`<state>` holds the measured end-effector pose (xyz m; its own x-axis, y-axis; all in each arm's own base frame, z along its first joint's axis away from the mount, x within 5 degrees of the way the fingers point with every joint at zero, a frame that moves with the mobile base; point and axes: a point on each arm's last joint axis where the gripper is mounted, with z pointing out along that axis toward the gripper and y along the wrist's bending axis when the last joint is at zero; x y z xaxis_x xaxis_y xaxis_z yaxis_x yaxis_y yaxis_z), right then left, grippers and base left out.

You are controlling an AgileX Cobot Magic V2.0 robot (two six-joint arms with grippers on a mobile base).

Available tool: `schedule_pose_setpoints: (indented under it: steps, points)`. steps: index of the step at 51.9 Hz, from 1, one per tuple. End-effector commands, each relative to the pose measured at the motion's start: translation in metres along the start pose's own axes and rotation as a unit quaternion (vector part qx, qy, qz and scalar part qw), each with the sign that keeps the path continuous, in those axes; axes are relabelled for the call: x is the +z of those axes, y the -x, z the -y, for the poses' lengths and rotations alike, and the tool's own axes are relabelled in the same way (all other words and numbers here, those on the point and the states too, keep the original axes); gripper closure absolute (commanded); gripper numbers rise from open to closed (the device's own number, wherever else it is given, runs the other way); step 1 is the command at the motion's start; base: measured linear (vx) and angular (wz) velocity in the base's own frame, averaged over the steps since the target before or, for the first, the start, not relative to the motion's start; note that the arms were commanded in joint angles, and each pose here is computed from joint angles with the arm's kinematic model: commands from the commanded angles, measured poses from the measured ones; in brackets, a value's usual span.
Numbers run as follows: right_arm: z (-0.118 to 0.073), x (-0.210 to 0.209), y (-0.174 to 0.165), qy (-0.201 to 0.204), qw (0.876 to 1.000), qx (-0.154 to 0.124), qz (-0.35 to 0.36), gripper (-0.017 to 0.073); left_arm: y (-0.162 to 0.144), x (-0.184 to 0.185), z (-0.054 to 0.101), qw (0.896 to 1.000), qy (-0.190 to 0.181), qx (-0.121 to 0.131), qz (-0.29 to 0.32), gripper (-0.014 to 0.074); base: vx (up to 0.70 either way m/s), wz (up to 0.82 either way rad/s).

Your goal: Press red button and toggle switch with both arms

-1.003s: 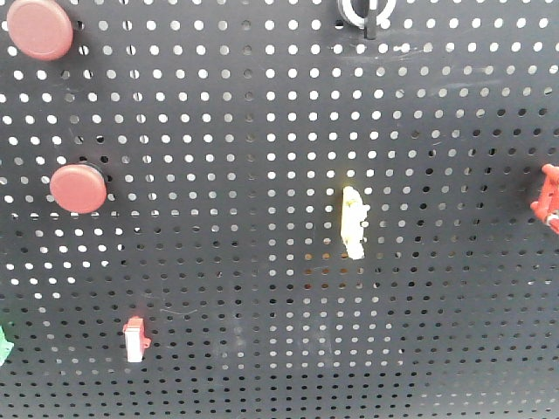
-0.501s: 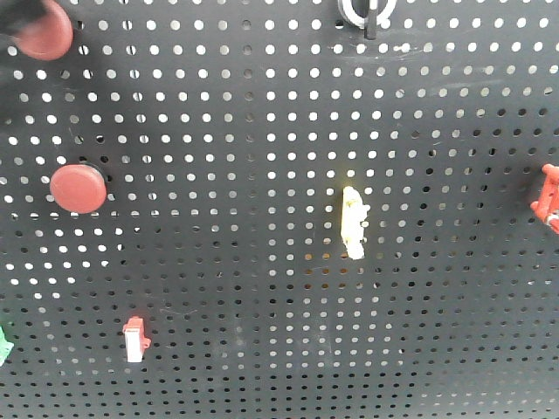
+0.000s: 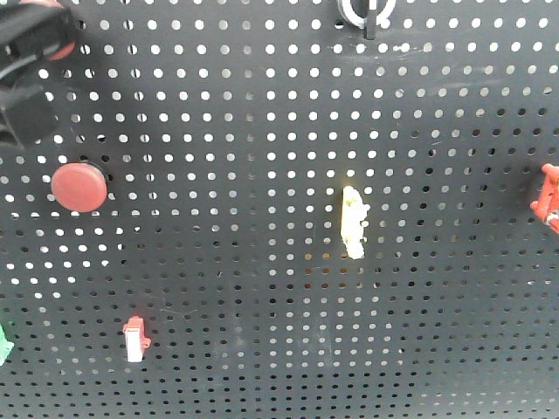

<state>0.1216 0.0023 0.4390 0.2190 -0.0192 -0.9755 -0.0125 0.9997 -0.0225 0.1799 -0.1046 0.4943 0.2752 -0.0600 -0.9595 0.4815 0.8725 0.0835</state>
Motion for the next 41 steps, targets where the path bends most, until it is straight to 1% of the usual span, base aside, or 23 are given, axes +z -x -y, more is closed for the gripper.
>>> schedule_pose_setpoints:
  steps: [1,8,16,24,29,35,41]
  points:
    - [0.0,0.0,0.018,-0.001,0.998,-0.003,0.058,0.0559,0.017,-0.003,-0.002,0.999,0.002,-0.01,0.04,0.0591,0.0,0.0]
    - [0.0,0.0,0.018,-0.001,0.998,-0.003,0.058,0.0559,0.015,-0.001,-0.003,0.999,0.004,-0.009,0.036,0.0591,0.0,0.0]
    - [0.0,0.0,0.018,-0.001,0.998,-0.003,0.058,0.0559,0.012,0.003,-0.008,0.999,0.015,-0.01,0.04,0.0591,0.0,0.0]
    - [0.0,0.0,0.018,-0.001,0.998,-0.003,0.058,0.0559,0.006,0.01,-0.012,0.998,0.023,-0.035,0.037,0.0591,0.0,0.0]
    - [0.0,0.0,0.018,-0.001,0.998,-0.003,0.058,0.0559,0.004,0.012,-0.012,0.998,0.022,-0.04,0.034,0.0591,0.0,0.0]
    - [0.0,0.0,0.018,-0.001,0.998,-0.003,0.058,0.0559,0.011,0.008,-0.012,0.997,0.019,-0.039,0.059,0.0591,0.0,0.0]
    - [0.0,0.0,0.018,-0.001,0.998,-0.003,0.058,0.0559,0.028,-0.008,-0.011,0.995,0.016,-0.038,0.094,0.0591,0.0,0.0]
